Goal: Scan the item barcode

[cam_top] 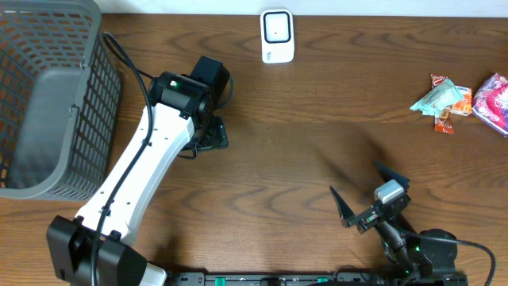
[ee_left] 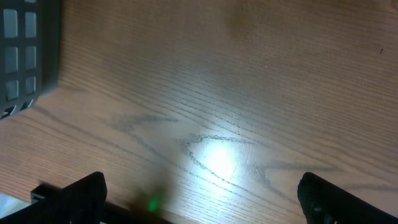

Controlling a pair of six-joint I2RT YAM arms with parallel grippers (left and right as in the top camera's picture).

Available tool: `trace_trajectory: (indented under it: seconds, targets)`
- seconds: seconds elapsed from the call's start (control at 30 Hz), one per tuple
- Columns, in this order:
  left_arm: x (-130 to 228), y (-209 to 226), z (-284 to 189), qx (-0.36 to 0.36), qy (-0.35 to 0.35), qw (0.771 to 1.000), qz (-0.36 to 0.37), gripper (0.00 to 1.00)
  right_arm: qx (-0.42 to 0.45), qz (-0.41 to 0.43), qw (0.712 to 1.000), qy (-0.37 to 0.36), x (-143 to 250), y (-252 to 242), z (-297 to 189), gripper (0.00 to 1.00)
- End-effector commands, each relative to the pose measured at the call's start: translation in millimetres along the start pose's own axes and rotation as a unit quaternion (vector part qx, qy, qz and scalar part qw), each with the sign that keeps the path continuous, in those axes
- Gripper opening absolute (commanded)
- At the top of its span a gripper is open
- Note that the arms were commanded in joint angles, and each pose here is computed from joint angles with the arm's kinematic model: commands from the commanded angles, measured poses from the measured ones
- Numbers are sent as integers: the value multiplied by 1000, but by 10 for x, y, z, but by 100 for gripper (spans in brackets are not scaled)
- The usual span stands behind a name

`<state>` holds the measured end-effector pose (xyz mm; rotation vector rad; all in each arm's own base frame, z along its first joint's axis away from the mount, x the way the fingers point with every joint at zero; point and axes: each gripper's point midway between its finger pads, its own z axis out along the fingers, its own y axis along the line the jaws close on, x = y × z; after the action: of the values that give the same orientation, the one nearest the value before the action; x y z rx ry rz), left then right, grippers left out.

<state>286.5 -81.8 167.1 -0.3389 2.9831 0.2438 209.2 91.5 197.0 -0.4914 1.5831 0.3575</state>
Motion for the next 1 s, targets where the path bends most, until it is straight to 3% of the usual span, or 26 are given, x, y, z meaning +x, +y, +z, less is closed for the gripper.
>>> trace_trajectory:
  seconds: [0.0, 0.23, 0.97]
  targets:
    - [-11, 26, 13, -10, 0, 1000, -5, 98, 50, 31, 998, -6, 93, -179, 38, 99]
    - [-11, 26, 13, -10, 0, 1000, -5, 98, 82, 41, 995, -41, 209, -319, 116, 99]
    - [-12, 27, 13, -10, 0, 1000, -5, 98, 191, 80, 978, -1, 444, -674, 19, 99]
